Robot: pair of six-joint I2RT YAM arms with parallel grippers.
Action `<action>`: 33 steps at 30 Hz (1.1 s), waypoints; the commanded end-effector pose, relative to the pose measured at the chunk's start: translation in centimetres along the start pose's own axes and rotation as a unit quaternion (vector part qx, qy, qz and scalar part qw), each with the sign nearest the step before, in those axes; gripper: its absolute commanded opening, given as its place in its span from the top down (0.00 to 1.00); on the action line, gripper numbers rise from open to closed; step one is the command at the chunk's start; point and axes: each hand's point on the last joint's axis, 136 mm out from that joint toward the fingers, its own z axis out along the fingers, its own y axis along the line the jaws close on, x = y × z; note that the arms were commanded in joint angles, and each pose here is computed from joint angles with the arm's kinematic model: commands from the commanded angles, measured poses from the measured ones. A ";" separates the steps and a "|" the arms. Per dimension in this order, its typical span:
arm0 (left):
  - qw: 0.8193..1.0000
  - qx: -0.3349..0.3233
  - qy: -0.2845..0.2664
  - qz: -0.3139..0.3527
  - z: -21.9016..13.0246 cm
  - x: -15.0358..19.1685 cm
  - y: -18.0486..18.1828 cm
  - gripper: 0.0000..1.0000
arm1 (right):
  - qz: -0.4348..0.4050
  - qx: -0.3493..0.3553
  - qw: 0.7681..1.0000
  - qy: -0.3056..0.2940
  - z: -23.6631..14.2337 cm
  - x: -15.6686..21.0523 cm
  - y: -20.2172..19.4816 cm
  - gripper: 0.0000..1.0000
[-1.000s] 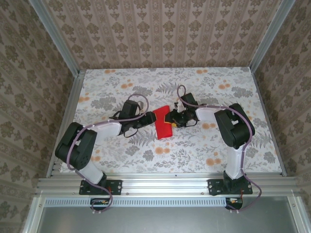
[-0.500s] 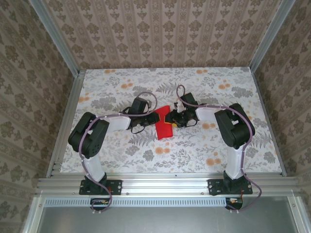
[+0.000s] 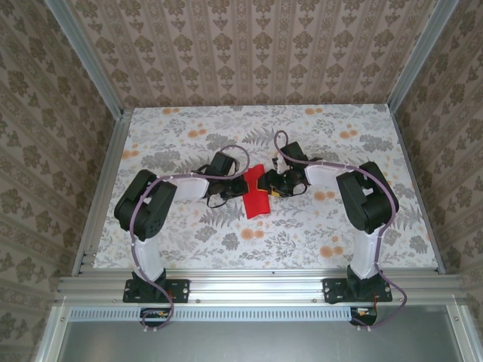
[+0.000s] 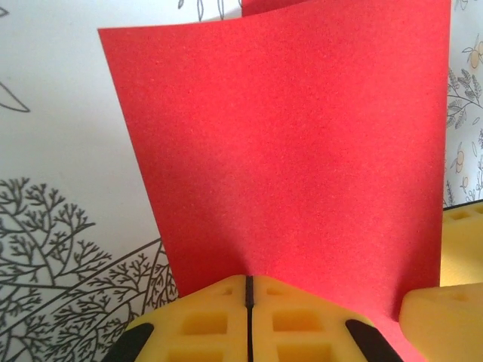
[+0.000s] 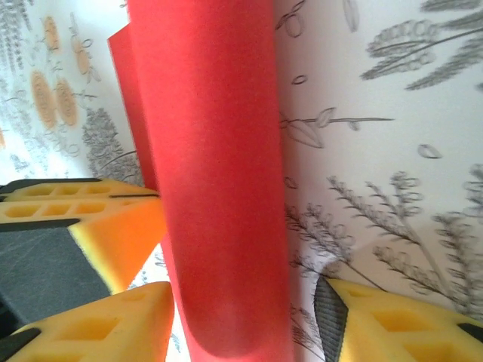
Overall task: Fold a paper plane with a square sheet of paper (pick it up from the middle)
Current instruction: Hold the square sheet of paper at the center of the table.
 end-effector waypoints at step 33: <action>0.999 0.020 -0.029 0.011 -2.4 -2.4 -2.8 0.67 | -0.084 0.149 0.985 -0.023 -0.3 -0.9 -1.6 0.57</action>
